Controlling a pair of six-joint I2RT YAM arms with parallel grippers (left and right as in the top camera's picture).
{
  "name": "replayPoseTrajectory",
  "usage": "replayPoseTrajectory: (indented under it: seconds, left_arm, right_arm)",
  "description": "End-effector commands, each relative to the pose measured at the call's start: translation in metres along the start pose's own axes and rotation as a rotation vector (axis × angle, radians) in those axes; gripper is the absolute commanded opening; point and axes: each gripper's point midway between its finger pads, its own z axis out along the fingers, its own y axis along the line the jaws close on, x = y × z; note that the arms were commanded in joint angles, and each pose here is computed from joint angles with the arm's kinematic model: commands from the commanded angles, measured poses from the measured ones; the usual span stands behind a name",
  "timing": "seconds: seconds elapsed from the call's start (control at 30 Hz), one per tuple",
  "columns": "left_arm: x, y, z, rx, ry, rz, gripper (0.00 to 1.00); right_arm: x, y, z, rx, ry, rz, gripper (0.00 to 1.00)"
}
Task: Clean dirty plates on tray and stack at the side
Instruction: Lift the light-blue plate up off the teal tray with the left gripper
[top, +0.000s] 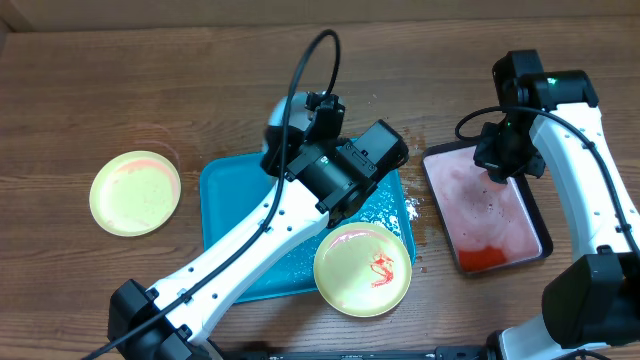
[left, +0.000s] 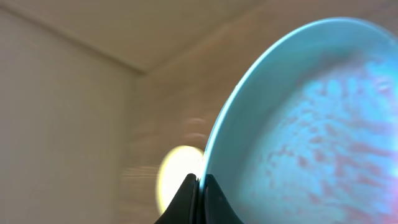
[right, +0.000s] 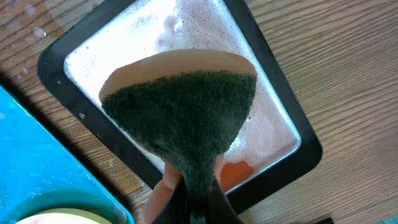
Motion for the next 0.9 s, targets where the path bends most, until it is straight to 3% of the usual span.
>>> replayPoseTrajectory:
  seconds: [0.0,0.07,0.13,0.27,0.3,0.43,0.5,0.67,0.73,0.77,0.8,0.87]
  left_arm:
    - [-0.001,0.004,-0.001,-0.008,-0.007,0.004,0.04]
    - [-0.014,0.050,-0.006,-0.272,-0.095,0.041,0.04]
    - [-0.016,0.059,-0.004,-0.319,-0.093,0.073,0.04]
    - [0.007,-0.004,0.005,0.060,0.047,0.070,0.04]
    - [0.010,-0.009,0.005,0.087,0.058,0.074,0.05]
    - [-0.006,0.054,0.003,-0.292,-0.052,0.090,0.05]
    - [-0.010,0.066,0.003,-0.357,-0.064,0.112,0.05]
    - [0.017,-0.022,0.011,0.172,0.106,0.144,0.05]
    - [0.014,-0.004,0.014,0.054,0.084,0.088,0.05]
    - [0.008,0.037,0.015,-0.168,0.032,0.045,0.05]
    - [0.007,0.053,0.014,-0.247,0.017,0.055,0.05]
    - [0.011,0.062,0.017,-0.274,0.037,0.083,0.05]
  right_arm:
    - [-0.002,-0.004,0.000,0.016,-0.010,0.010,0.04]
    - [-0.002,-0.004,0.000,0.015,-0.010,0.010,0.04]
    - [-0.002,-0.004,0.000,0.015,-0.010,0.010,0.04]
    - [-0.003,-0.004,0.000,0.013,-0.017,0.011,0.04]
    - [-0.003,-0.004,0.000,0.012,-0.018,0.011,0.04]
    - [-0.003,-0.004,0.000,0.013,-0.017,0.007,0.04]
    - [-0.003,-0.004,0.000,0.013,-0.016,0.008,0.04]
    - [-0.004,-0.003,0.000,0.011,-0.019,0.008,0.04]
    - [-0.004,-0.003,0.000,0.011,-0.020,0.008,0.04]
    - [-0.003,-0.004,0.000,0.012,-0.017,0.008,0.04]
    - [-0.003,-0.004,0.000,0.013,-0.016,0.008,0.04]
    - [-0.003,-0.004,0.000,0.013,-0.016,0.008,0.04]
